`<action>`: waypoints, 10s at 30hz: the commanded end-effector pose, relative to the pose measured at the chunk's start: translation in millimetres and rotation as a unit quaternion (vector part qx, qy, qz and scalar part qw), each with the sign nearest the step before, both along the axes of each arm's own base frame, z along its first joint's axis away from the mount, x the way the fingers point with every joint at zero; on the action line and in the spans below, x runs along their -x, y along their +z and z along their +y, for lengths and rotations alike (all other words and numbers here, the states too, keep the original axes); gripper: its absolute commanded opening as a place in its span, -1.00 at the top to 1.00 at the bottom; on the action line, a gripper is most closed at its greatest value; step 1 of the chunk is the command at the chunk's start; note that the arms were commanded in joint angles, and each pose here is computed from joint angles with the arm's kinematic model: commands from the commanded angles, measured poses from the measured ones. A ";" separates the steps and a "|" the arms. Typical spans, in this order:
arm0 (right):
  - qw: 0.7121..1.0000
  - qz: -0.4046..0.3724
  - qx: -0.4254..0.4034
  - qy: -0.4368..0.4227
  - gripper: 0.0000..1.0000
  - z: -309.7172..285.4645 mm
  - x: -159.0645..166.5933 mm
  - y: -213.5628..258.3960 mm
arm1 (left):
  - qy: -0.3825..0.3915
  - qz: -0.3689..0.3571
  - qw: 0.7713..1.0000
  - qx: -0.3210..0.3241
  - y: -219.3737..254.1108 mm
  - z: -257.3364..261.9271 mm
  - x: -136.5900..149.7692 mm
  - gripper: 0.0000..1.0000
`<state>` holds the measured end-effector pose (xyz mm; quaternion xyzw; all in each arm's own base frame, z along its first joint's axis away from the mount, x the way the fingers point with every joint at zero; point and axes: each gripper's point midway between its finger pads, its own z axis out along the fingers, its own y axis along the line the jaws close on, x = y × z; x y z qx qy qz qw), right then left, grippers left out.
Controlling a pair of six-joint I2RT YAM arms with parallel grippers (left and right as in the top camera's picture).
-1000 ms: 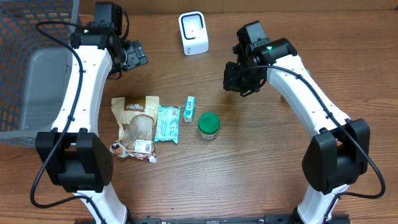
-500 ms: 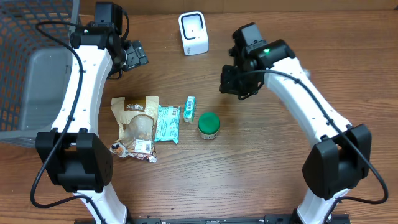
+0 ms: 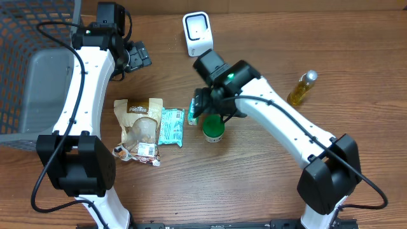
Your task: Scan the item barcode
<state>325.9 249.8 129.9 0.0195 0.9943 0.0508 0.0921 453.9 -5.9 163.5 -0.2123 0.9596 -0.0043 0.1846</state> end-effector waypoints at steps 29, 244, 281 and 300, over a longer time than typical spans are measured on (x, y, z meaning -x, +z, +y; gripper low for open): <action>0.999 -0.001 0.004 -0.042 -1.00 -7.9 13.2 -53.1 | 0.003 -0.016 1.000 0.005 12.1 -1.3 -2.9 -0.99; 0.994 0.026 0.045 -0.096 -0.96 -61.5 12.5 -83.7 | 0.004 -0.016 1.000 0.005 12.1 -1.2 -2.9 -0.99; 0.994 0.024 0.044 -0.096 -0.82 -60.9 11.6 -83.6 | 0.004 -0.016 1.000 0.005 12.1 -1.2 -2.9 -0.99; 0.994 0.026 0.046 -0.094 -0.66 -61.7 12.6 -84.0 | 0.004 -0.016 1.000 0.005 12.1 -1.2 -2.9 -1.00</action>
